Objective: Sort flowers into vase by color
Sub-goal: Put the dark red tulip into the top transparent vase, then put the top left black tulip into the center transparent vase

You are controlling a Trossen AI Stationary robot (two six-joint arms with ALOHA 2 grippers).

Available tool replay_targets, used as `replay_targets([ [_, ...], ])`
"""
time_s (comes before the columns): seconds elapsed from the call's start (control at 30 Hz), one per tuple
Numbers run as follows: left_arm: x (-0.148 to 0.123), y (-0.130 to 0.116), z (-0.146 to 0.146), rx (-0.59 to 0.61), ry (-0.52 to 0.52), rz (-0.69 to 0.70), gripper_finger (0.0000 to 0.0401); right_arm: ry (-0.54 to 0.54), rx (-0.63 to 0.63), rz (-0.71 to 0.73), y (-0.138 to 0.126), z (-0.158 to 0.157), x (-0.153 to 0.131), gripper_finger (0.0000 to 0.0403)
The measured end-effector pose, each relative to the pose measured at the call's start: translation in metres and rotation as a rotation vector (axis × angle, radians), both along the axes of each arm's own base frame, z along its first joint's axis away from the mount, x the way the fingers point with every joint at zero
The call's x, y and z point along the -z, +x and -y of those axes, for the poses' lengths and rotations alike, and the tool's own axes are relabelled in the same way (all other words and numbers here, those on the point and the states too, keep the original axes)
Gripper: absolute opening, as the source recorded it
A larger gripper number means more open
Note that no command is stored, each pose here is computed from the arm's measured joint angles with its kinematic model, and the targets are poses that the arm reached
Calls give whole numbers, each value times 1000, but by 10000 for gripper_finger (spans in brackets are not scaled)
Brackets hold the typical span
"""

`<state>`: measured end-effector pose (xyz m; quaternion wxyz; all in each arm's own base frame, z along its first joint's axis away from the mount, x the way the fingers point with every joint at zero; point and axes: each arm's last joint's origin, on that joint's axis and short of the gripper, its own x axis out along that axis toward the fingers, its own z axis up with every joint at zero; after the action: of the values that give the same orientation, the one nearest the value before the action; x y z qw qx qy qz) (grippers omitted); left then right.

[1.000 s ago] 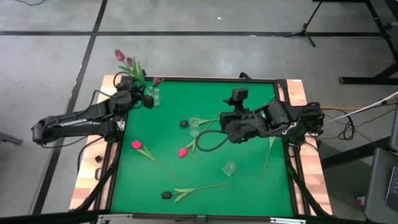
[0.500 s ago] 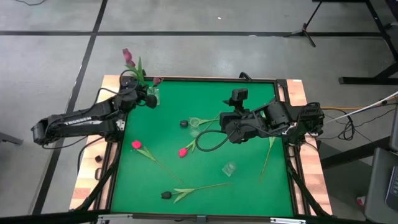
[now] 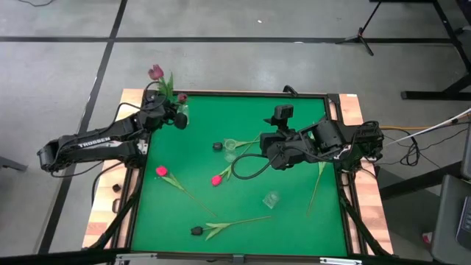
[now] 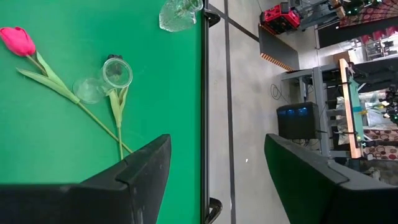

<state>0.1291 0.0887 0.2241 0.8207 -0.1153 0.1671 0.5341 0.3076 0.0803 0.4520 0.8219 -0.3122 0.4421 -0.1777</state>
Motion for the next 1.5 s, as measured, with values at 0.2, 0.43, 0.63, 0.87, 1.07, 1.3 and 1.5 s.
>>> replay_targets([
  [0.2,4,-2,1,-23,-44,-1,100,0,0,0,0,0,0,259],
  [0.43,11,-6,3,-74,-124,17,132,0,0,0,0,0,0,259],
  [0.63,13,-8,5,-73,-174,31,136,0,0,0,0,0,0,259],
  [0.87,10,-9,10,37,-250,101,136,19,-11,-6,0,-1,0,259],
  [1.07,11,-12,18,149,-337,119,137,66,-37,-18,-1,-1,0,259],
  [1.3,8,-10,29,299,-406,165,137,101,4,35,-13,13,-12,259],
  [1.5,5,-8,38,370,-439,200,137,176,73,64,-17,38,-18,259],
])
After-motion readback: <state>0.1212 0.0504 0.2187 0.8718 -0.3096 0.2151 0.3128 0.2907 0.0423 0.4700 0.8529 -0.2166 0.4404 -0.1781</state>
